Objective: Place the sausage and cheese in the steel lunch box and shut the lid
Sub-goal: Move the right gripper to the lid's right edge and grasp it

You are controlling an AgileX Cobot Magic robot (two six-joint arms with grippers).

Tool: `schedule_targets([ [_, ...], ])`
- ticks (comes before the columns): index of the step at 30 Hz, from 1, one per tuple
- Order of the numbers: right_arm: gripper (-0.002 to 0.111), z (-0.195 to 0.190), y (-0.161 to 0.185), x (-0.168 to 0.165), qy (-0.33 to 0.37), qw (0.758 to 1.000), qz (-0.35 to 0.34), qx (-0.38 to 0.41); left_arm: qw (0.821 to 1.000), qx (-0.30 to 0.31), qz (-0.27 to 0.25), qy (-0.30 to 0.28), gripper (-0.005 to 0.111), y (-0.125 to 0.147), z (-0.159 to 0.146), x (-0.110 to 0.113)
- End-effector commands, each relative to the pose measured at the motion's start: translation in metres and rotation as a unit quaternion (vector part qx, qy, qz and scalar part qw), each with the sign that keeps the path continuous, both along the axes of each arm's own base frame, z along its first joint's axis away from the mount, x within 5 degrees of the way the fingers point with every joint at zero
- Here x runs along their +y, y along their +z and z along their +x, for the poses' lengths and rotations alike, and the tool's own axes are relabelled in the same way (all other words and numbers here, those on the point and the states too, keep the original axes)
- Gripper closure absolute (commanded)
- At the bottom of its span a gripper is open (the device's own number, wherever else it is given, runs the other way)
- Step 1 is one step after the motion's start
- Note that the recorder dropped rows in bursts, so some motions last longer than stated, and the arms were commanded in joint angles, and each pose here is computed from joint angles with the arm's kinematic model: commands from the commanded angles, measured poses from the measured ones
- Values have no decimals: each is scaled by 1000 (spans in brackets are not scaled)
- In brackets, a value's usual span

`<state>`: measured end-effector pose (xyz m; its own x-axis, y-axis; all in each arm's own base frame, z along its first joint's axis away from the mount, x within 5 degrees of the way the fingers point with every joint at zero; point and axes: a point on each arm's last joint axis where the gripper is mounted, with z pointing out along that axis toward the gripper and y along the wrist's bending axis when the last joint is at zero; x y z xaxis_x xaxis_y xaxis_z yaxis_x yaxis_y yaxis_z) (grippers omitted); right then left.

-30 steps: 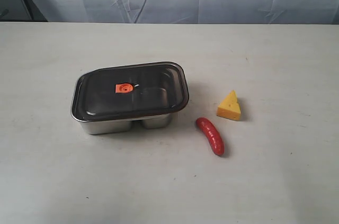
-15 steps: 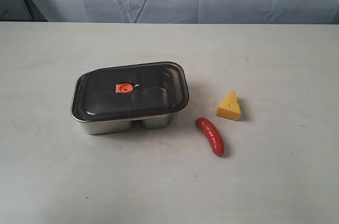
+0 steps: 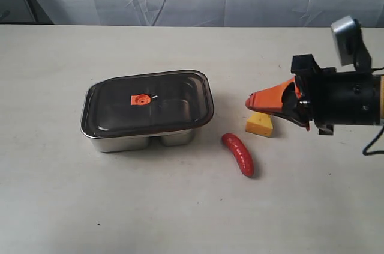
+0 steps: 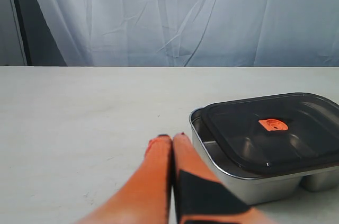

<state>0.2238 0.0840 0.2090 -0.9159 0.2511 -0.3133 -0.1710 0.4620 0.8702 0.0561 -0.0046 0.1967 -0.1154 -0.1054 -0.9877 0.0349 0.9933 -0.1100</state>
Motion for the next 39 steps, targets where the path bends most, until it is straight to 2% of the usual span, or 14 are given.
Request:
schedule_targets([
  [1,109,36,-24,2,19,999,5,34,1000,-8,2,3,107,0,0,0],
  [9,107,68,-46,18,51,997,16,58,1000,-8,2,3,107,0,0,0],
  [12,92,75,-51,31,65,996,5,55,1000,-8,2,3,107,0,0,0],
  [16,59,84,-55,40,71,996,-21,45,1000,-8,2,3,107,0,0,0],
  [18,51,87,-54,39,71,996,-30,41,1000,-8,2,3,107,0,0,0],
  [22,58,95,-61,34,34,996,-74,41,1000,-8,2,3,107,0,0,0],
  [26,70,99,-72,34,13,996,-68,63,1000,-8,2,3,107,0,0,0],
  [33,70,99,-87,40,21,995,-12,99,1000,-8,2,3,107,0,0,0],
  [39,70,100,-93,42,20,995,-6,97,1000,-8,2,3,107,0,0,0],
])
